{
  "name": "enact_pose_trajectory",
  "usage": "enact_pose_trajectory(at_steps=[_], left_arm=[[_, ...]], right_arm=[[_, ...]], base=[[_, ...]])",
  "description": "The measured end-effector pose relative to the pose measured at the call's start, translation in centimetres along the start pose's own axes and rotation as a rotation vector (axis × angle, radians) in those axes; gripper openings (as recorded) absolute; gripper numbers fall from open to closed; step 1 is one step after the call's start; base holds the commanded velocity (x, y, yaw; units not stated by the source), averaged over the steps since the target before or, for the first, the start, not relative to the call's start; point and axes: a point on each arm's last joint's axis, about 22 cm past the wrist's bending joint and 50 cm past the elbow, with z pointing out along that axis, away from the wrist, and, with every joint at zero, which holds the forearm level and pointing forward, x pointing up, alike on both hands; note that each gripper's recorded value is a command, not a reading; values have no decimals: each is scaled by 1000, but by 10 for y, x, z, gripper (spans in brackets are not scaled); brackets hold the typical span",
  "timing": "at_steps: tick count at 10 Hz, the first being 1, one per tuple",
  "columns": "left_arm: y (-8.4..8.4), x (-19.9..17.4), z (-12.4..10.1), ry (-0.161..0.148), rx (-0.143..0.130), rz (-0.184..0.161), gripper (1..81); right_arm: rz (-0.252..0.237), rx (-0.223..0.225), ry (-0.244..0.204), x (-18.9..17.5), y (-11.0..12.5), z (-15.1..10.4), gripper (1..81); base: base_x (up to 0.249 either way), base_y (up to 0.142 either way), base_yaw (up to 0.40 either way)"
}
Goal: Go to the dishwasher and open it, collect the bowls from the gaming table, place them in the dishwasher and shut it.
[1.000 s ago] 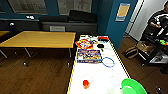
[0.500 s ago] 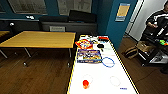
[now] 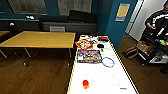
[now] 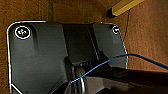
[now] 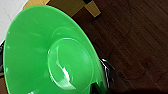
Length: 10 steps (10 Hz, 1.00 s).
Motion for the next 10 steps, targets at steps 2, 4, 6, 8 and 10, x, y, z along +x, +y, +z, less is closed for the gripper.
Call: enact_pose_trajectory(at_steps=[2,4,6,8,10], left_arm=[[-7,23,-13,18,-26,5,811],[-23,49,-33,44,-39,15,811],[-59,63,-66,50,-9,26,811],[-61,79,-90,67,-38,25,811],[-45,92,-112,78,-92,8,811]], right_arm=[[-23,69,-9,-39,-12,48,10],[-53,109,-7,-60,-20,79,10],[-77,106,10,-66,-14,102,10],[-92,109,0,-83,-14,129,10],[-101,109,-22,-107,-14,152,10]], base=[[0,0,0],[0,0,0],[0,0,0],[0,0,0],[0,0,0]])
